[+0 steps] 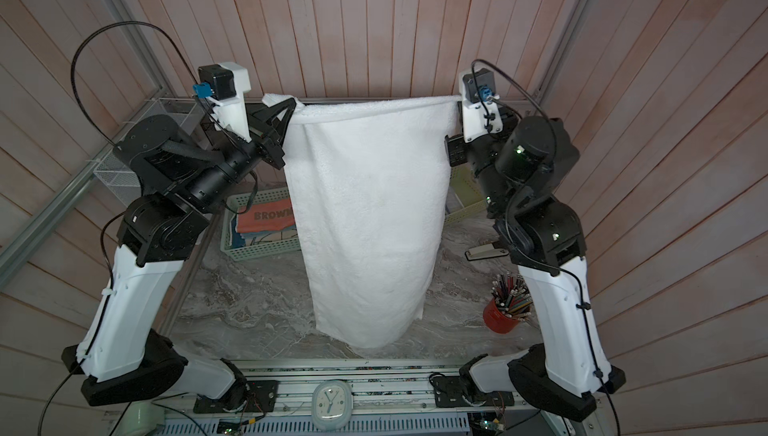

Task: Fold and stack the towels
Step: 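Lift the white towel high with both grippers, stretching its edge apart, then lower the white towel flat onto the table with both grippers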

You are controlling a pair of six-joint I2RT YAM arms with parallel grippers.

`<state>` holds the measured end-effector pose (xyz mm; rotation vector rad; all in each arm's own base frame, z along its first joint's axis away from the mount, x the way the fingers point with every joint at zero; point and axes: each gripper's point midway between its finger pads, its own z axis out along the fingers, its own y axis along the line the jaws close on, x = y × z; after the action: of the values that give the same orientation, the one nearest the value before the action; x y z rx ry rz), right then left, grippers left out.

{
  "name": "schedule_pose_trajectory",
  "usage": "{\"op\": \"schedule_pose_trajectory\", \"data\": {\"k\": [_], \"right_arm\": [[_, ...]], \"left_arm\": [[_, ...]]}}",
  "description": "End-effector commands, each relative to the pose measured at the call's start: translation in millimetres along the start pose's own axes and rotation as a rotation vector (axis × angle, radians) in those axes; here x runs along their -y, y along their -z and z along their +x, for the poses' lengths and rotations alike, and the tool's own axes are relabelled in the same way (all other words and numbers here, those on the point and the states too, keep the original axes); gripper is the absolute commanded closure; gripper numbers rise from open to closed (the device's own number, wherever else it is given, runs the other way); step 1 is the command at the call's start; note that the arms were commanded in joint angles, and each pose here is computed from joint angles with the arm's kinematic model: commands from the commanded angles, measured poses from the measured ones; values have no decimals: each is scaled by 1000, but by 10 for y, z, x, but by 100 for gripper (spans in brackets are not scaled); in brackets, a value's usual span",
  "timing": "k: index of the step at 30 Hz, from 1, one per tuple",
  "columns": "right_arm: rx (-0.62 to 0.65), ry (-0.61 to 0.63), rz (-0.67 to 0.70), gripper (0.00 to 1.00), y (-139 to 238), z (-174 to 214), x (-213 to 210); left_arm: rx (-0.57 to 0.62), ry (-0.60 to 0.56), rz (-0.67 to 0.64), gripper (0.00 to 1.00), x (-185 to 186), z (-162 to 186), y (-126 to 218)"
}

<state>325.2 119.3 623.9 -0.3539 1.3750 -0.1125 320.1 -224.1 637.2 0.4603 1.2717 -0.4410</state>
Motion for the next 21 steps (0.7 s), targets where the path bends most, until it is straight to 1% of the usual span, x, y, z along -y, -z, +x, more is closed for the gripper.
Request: {"op": "schedule_pose_trajectory", "data": {"k": [1,4,6,8,9,10,13,17,21], "right_arm": [[-71,-10,120,100,-331,319,203],[-129,-23,101,100,-692,708,189],[-174,-22,82,100,-940,1025,115],[-233,-22,54,100,-1190,1418,15],[-262,-21,49,100,-1291,1600,-9],[-298,-18,40,100,-1402,1812,-46],[-386,-12,12,100,-1674,2373,-166],[-468,-21,-31,100,-1923,2946,-344],[-535,-25,-54,100,-1980,3281,-466]], "left_arm": [[-89,18,-81,100,-341,386,-254],[-151,52,-68,100,-537,822,-546],[-190,96,-47,100,-682,1140,-728],[-233,151,-22,100,-845,1532,-927],[-251,160,-7,100,-899,1707,-1006],[-268,206,3,100,-964,1897,-1087],[-337,279,36,100,-1125,2544,-1311],[-409,353,47,100,-1285,3276,-1506],[-470,398,46,100,-1329,3750,-1552]]}}
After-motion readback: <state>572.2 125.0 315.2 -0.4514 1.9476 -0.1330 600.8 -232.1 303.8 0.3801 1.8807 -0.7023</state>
